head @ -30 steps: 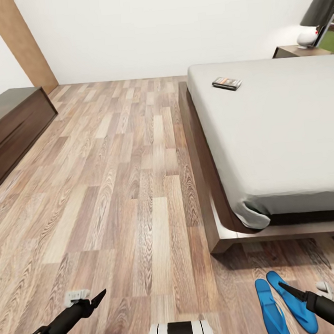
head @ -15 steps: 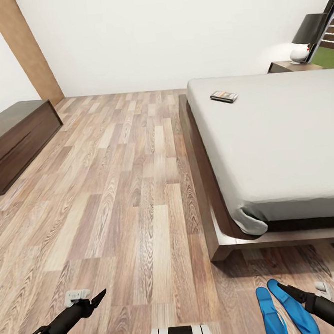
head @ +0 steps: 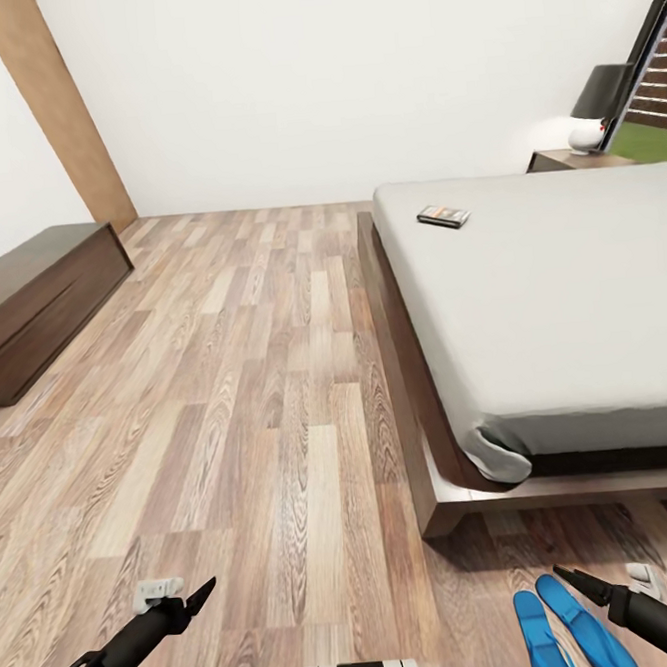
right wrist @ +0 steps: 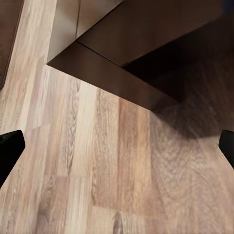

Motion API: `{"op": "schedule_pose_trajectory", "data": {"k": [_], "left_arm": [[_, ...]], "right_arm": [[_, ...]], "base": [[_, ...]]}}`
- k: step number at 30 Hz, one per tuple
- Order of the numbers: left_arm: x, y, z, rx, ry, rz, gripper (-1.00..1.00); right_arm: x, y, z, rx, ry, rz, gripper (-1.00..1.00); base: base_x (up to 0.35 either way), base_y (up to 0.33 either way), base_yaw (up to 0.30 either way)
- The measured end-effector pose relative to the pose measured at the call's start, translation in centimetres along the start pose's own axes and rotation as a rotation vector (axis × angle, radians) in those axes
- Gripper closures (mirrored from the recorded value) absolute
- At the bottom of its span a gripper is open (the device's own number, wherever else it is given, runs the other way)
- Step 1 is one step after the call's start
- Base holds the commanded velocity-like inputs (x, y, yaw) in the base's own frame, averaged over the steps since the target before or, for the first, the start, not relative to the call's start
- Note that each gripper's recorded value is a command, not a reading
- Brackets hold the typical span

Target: In the bedroom, move the book from the bed onto either nightstand, and place the two sandals side by side next to the bed.

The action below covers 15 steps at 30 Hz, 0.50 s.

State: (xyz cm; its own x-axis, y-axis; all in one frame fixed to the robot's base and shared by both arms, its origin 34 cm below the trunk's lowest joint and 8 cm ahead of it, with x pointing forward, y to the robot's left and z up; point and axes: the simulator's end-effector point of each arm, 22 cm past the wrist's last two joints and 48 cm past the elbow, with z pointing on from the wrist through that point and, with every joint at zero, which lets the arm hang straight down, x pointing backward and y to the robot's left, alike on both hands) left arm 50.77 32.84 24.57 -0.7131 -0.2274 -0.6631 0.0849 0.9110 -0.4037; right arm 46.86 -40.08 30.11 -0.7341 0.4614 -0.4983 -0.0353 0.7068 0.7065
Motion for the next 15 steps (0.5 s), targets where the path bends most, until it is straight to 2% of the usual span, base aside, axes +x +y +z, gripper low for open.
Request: {"op": "schedule_pose_trajectory", "data": {"k": [15], "left_arm": [[-2.8, -1.1, -0.7, 0.014, -0.054, 0.020, -1.00]], "right_arm": [[-2.1, 1.7, -0.4, -0.025, -0.043, -0.035, -1.00]], "base": [[0.000, 0.000, 0.000]]}}
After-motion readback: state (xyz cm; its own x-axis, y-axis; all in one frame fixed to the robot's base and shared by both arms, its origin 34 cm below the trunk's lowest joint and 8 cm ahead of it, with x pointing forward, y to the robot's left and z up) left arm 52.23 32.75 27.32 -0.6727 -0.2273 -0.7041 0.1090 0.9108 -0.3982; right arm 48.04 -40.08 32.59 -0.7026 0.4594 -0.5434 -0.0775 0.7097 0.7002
